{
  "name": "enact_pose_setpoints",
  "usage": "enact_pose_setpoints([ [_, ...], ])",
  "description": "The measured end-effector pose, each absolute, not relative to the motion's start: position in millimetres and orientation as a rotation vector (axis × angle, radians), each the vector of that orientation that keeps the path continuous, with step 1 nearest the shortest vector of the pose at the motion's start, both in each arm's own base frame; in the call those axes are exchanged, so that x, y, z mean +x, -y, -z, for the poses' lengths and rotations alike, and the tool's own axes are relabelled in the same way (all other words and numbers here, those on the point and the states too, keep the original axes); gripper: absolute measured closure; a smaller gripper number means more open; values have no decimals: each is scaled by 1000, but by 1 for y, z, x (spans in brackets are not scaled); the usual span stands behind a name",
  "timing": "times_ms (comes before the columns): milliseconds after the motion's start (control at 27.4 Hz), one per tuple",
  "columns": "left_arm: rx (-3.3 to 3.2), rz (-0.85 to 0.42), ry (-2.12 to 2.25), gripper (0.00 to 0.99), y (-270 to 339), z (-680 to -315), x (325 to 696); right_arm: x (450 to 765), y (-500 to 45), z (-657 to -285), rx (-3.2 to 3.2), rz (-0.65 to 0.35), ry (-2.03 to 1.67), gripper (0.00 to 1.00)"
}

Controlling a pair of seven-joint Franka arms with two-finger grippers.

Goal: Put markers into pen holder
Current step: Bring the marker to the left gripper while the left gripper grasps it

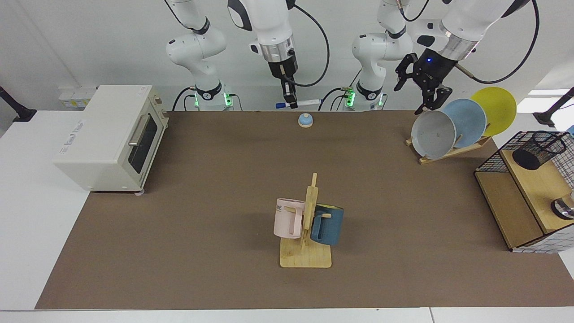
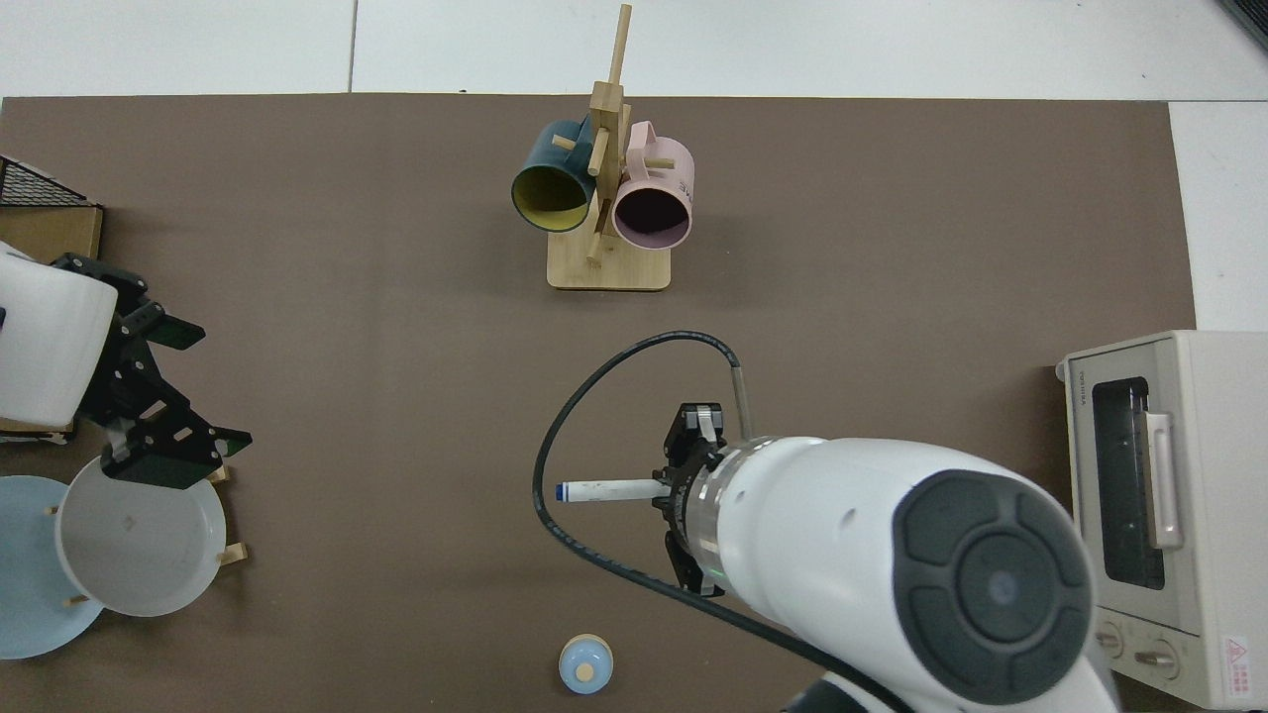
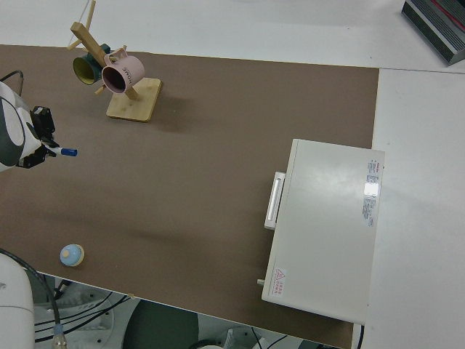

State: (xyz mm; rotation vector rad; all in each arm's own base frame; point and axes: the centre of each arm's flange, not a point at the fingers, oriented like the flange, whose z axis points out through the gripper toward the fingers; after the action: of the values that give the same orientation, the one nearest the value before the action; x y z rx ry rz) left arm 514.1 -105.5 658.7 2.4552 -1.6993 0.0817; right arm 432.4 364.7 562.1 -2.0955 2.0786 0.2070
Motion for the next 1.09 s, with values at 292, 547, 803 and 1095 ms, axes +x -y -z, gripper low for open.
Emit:
enact_pose_setpoints([
  [292, 2321, -152, 1894, 62, 176, -644, 488, 438, -414, -537, -2088, -187, -2109, 828],
  [547, 2285, -154, 1932, 141, 200, -623, 483, 445, -421, -551, -2072, -182, -2082, 828],
  [803, 2281, -185, 1886, 172, 209, -608, 483, 449, -425, -559, -2064, -182, -2071, 828],
  [1095, 2304, -194, 1868, 211, 253, -581, 469, 452, -428, -560, -2063, -184, -2066, 828],
])
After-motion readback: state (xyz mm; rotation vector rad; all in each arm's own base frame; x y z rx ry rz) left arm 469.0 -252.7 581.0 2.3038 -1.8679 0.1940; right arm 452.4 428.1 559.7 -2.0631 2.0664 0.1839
